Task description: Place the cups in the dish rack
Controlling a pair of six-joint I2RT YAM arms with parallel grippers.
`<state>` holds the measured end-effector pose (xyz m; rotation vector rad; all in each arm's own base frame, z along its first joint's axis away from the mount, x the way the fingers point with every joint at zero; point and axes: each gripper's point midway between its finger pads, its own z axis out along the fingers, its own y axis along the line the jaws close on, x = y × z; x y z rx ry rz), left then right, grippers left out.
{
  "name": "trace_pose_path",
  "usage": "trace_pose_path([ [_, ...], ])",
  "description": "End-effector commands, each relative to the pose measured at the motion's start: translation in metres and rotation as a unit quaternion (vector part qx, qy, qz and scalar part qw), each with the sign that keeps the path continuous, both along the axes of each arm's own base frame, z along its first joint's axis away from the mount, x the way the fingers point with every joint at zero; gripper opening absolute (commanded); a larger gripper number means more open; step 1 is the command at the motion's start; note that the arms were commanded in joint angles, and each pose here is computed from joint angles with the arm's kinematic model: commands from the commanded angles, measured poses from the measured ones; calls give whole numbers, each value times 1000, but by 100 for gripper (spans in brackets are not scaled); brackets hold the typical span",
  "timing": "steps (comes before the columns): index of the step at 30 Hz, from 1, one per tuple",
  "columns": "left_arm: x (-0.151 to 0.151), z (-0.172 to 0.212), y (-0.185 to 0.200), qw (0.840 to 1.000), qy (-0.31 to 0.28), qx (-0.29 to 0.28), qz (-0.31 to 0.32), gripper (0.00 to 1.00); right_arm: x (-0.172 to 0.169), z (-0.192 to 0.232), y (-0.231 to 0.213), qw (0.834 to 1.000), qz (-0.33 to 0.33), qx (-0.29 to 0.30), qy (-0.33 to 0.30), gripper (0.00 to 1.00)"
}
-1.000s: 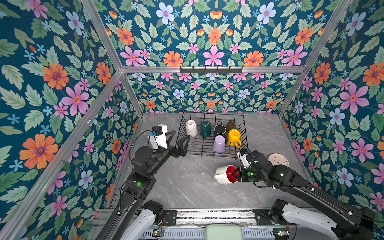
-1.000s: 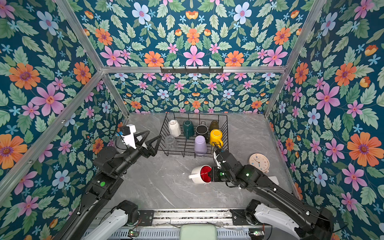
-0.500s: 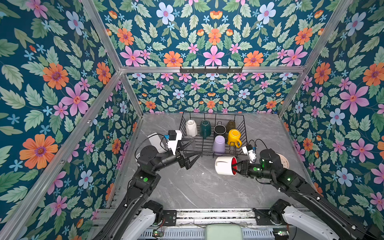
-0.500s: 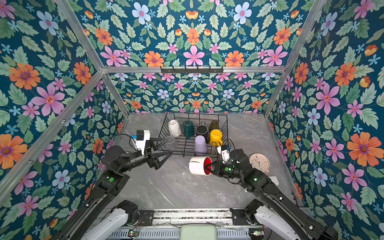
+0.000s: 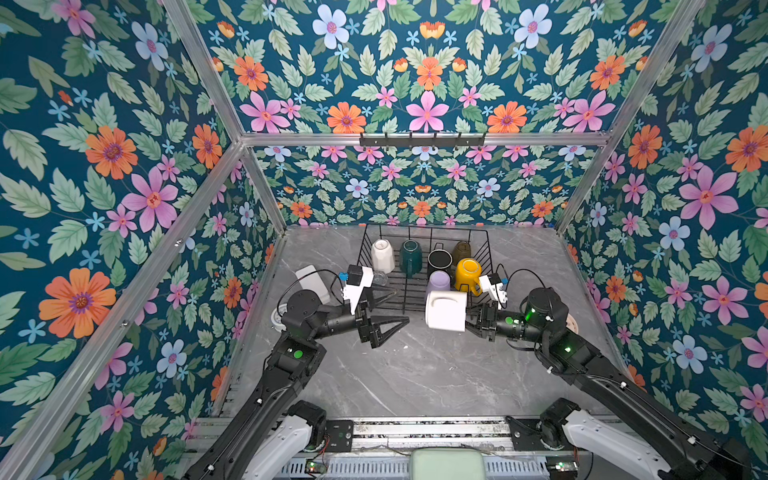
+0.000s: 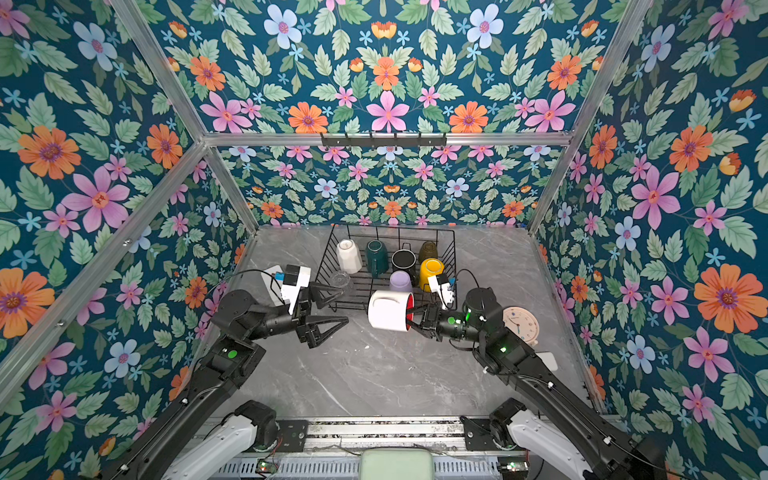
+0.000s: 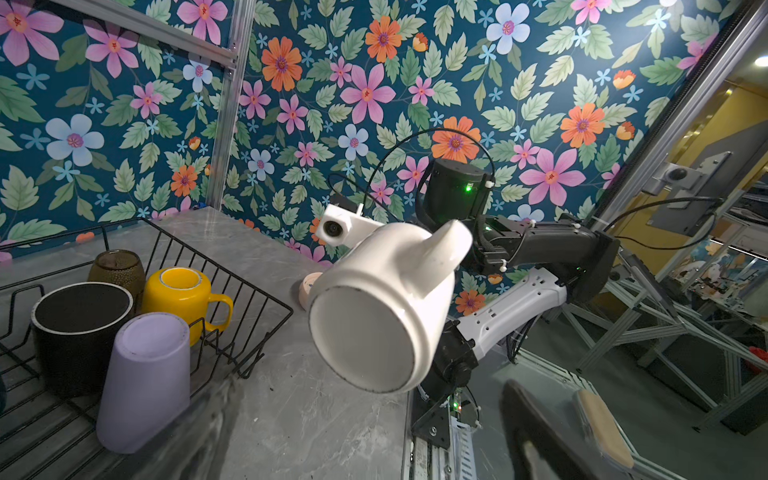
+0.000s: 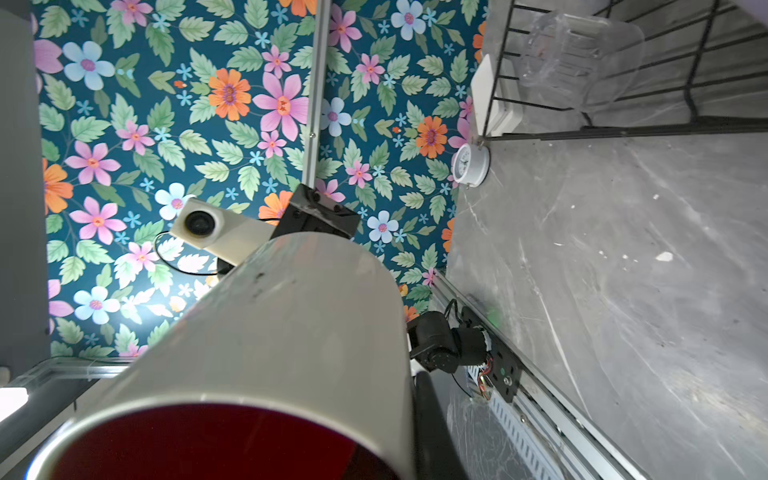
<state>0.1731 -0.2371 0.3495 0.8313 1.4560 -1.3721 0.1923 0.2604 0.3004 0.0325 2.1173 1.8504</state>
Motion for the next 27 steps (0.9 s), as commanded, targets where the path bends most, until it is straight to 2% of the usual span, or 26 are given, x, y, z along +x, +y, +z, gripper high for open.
trace_pose_path([
  [1, -4, 6, -1, 1000, -17, -8, -14, 100, -5, 32, 4, 998, 23, 41, -45, 0],
  [12, -7, 10, -1, 999, -24, -8, -21, 100, 7, 43, 16, 996, 27, 57, -56, 0],
  [27, -2, 10, -4, 999, -27, -1, -20, 100, -4, 50, 54, 992, 87, 61, -65, 0],
])
